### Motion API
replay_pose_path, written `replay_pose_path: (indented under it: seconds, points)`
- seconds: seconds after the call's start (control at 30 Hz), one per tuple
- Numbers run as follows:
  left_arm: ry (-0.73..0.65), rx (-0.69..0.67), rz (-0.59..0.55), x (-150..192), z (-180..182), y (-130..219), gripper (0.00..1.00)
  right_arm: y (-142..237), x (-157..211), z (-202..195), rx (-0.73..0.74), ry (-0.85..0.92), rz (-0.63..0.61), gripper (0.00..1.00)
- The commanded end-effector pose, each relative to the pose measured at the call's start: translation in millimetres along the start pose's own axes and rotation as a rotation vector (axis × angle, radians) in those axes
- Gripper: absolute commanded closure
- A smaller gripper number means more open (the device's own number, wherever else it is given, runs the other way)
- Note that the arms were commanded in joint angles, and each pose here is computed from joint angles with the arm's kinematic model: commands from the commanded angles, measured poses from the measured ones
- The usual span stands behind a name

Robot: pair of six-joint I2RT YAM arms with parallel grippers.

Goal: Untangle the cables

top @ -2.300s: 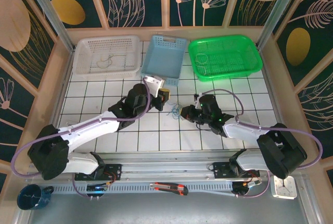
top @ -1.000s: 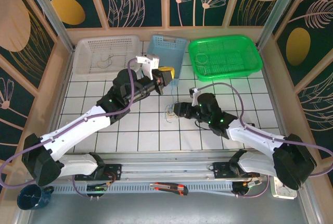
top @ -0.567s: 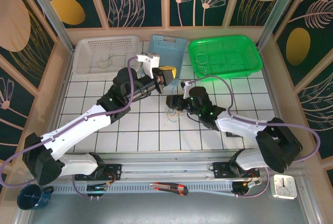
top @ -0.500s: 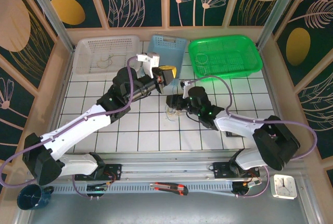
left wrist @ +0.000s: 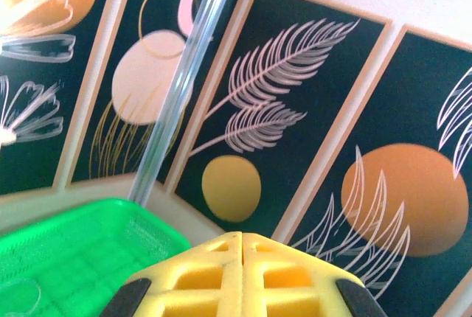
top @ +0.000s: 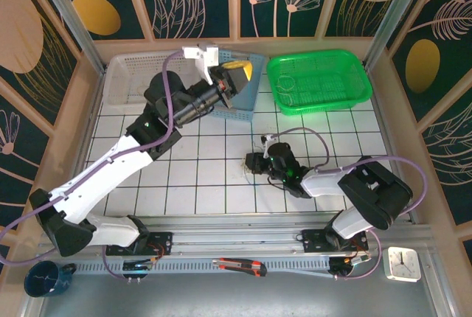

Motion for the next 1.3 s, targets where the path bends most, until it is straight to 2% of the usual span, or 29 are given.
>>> replay_pose_path:
  seconds: [0.0,0.23,0.43,0.53,0.8,1.0,1.13,1.27]
  points:
    - [-0.054,-0.012,-0.024,-23.0,-5.7,-4.4,1.0,-0.2,1.9,2.1,0.0,-0.037,-0.037,0.81]
    - [-0.123,-0.055,-0.081,-61.9,-1.1,-9.6,1.0,1.6,17.4,3.9,0.002,-0.049,-0.01,0.79]
    - [-0.175,-0.087,-0.109,-90.8,5.0,-17.6,1.0,2.1,24.4,4.2,0.005,-0.052,0.009,0.62]
    - [-0.195,-0.096,-0.117,-100.7,5.4,-23.7,1.0,2.2,27.5,2.9,0.009,-0.054,0.017,0.58]
    - [-0.247,-0.118,-0.138,-126.0,3.9,-39.0,1.0,3.6,32.2,-2.4,0.03,-0.064,0.015,0.54]
    - [-0.283,-0.119,-0.19,-159.3,-7.1,-49.9,1.0,6.2,36.7,-6.8,0.042,-0.068,0.017,0.52]
    - [-0.293,-0.091,-0.278,-188.0,-24.2,-46.0,1.0,6.2,41.0,-9.6,0.048,-0.075,0.023,0.52]
    - [-0.288,-0.058,-0.336,-200.1,-33.5,-41.9,1.0,5.8,45.2,-11.2,0.05,-0.082,0.032,0.52]
Point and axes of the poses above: each hand's point on the last joint's axis, 136 mm out from that joint toward the fingers, its own y axis back along the fingers, its own z axis along the line the jaws close on, x = y × z, the point moved 2 cm from there along y, back along the fingers, and after that the axes turned 8 degrees about y, right-handed, at the moved point
